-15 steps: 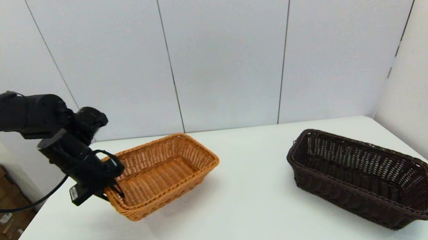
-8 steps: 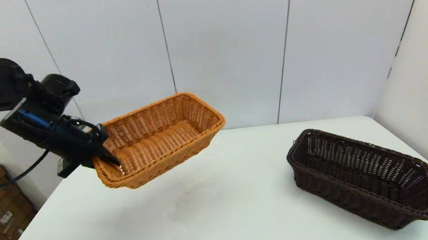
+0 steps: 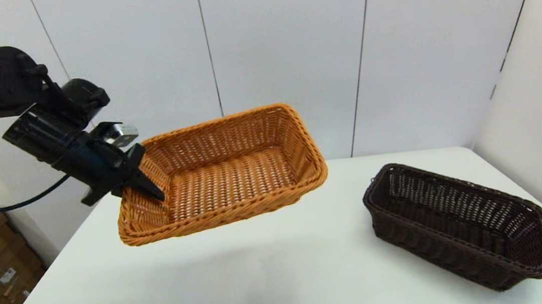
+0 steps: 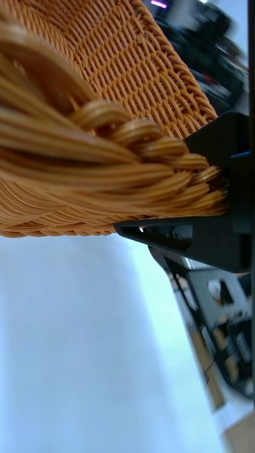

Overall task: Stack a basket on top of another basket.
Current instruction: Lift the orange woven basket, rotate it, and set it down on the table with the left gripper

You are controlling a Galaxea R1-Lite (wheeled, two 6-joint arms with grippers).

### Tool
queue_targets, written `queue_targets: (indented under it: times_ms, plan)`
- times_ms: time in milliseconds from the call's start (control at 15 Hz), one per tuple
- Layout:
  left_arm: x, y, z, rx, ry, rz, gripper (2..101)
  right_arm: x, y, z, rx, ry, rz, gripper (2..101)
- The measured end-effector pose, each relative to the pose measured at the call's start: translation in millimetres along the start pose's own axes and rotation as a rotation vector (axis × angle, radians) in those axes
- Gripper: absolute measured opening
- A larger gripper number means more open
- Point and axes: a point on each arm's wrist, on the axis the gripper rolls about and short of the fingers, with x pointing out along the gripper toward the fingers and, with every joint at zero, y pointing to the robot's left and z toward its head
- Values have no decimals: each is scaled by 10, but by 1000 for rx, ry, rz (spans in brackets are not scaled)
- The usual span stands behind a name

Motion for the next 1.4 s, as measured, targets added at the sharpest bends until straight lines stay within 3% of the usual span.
queue_targets:
  times_ms: [400, 867, 1400]
  plan:
    - [608, 124, 230, 158, 137, 0, 153, 0, 0, 0, 0, 0, 0, 971]
    - [1342, 185, 449, 257, 180, 96, 153, 0, 0, 0, 0, 0, 0, 971]
    - [1527, 100, 402, -16, 208, 140, 153, 0, 0, 0, 0, 0, 0, 971]
